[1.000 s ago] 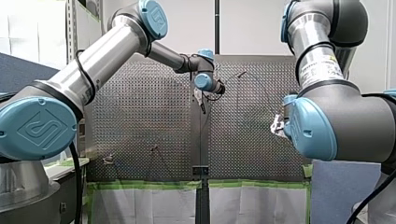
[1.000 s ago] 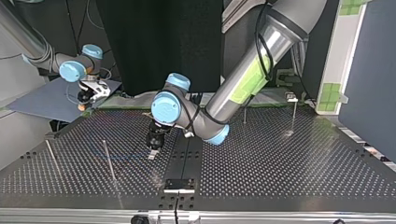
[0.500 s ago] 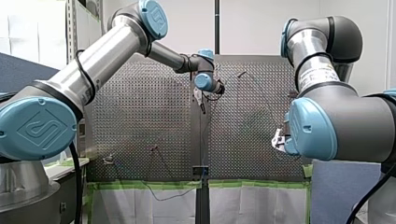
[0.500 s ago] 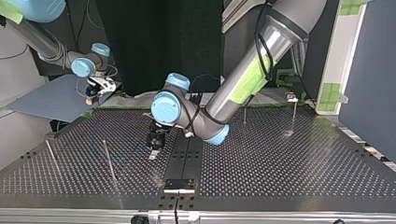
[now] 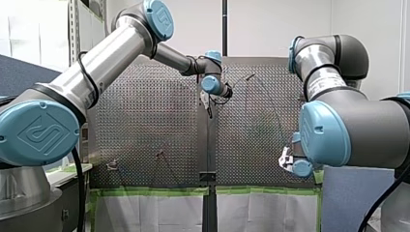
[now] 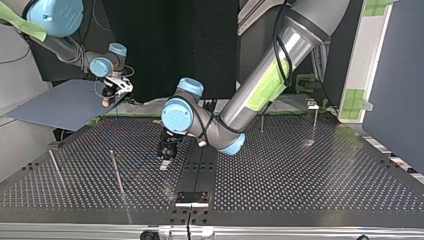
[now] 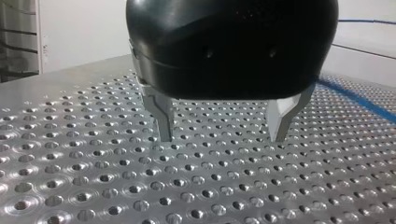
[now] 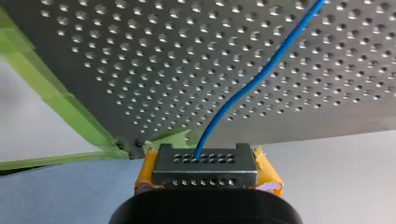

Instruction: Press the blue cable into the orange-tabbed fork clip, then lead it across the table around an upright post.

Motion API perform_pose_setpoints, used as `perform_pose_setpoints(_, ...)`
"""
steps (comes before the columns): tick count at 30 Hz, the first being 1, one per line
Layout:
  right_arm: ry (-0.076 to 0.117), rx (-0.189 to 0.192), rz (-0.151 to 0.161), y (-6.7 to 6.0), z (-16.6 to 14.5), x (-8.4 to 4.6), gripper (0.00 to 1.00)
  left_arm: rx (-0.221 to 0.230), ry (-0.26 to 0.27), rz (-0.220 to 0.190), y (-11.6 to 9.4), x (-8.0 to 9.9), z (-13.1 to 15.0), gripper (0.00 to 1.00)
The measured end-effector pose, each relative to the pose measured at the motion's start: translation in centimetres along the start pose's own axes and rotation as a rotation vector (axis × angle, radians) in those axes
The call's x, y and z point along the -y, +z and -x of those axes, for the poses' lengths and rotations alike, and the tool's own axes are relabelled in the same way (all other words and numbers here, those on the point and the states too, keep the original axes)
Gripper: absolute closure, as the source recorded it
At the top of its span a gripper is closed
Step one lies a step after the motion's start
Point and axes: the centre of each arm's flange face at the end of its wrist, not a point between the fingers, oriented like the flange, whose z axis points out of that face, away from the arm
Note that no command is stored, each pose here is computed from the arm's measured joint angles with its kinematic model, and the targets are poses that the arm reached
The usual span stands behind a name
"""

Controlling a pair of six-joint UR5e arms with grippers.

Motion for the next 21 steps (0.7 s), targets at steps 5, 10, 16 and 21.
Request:
perform_pose_setpoints(5, 0.000, 0.006, -0.004, -0.2, 2.2, -0.3, 1.00, -0.020, 0.023, 0.004, -0.3, 0.1, -0.2, 0.02)
perform_pose_setpoints(10, -0.003, 0.039, 0.003, -0.8, 4.9, -1.0, 1.00, -0.024, 0.031, 0.004, -0.4, 0.2, -0.3, 0.02)
perform_pose_setpoints(16, -0.008, 0.087, 0.015, -1.7, 8.2, -2.0, 1.00, -0.025, 0.032, 0.004, -0.4, 0.2, -0.3, 0.02)
perform_pose_setpoints(21, -0.013, 0.124, 0.020, -2.5, 10.8, -2.7, 1.00, -0.025, 0.033, 0.005, -0.4, 0.1, -0.3, 0.02)
